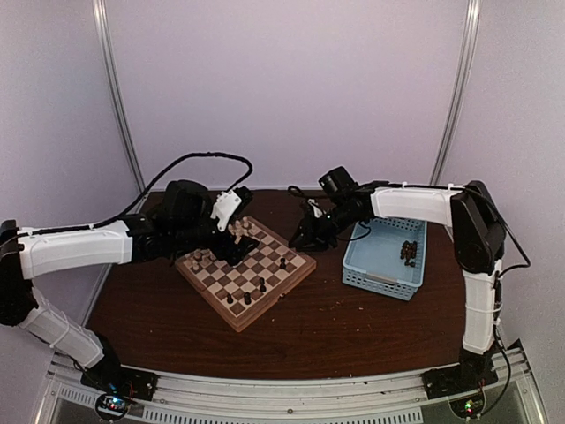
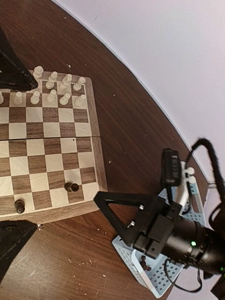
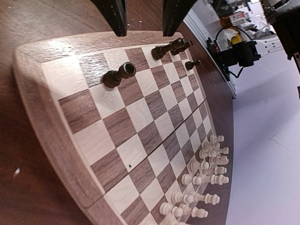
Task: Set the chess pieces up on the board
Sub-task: Pick up the chess piece from the storage box.
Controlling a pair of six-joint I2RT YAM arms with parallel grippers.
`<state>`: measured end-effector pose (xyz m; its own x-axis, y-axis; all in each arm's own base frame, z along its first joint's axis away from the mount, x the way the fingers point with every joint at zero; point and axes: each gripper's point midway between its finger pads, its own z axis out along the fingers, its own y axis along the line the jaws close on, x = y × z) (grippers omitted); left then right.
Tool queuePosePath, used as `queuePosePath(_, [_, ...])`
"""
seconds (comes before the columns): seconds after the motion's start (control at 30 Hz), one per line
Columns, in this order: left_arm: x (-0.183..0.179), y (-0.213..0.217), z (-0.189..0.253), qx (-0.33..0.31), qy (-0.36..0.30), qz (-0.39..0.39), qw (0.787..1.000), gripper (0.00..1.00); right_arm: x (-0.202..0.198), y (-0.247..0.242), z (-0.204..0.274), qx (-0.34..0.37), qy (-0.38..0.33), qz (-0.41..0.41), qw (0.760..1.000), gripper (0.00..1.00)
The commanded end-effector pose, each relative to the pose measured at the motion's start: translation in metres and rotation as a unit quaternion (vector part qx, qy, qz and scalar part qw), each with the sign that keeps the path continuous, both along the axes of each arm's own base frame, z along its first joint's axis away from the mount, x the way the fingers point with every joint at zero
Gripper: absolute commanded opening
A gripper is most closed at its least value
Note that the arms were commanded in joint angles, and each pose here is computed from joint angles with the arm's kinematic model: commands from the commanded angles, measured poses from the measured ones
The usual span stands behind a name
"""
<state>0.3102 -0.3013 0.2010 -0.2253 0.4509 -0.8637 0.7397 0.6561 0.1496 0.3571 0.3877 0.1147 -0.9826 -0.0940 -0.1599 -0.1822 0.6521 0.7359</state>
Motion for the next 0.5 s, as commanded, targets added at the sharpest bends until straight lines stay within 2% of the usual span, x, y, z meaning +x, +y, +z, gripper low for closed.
queuePosePath(0.0, [0.016,0.0,0.008,0.01,0.035,0.044,0.998,0.96,0.033,-0.049,0.055,-0.065,-0.165,-0.03,0.984,0.29])
queuePosePath(0.1, [0.017,-0.01,0.007,0.01,0.06,0.034,0.998,0.96,0.047,-0.089,0.069,-0.136,-0.259,-0.064,0.954,0.31])
queuePosePath(0.23, [0.02,-0.02,0.006,0.003,0.078,0.028,0.997,0.95,0.056,-0.126,0.089,-0.178,-0.363,-0.111,0.908,0.33])
queuePosePath(0.47, [0.026,-0.038,-0.003,0.006,0.127,0.02,0.992,0.92,0.052,-0.17,0.095,-0.227,-0.459,-0.161,0.844,0.34])
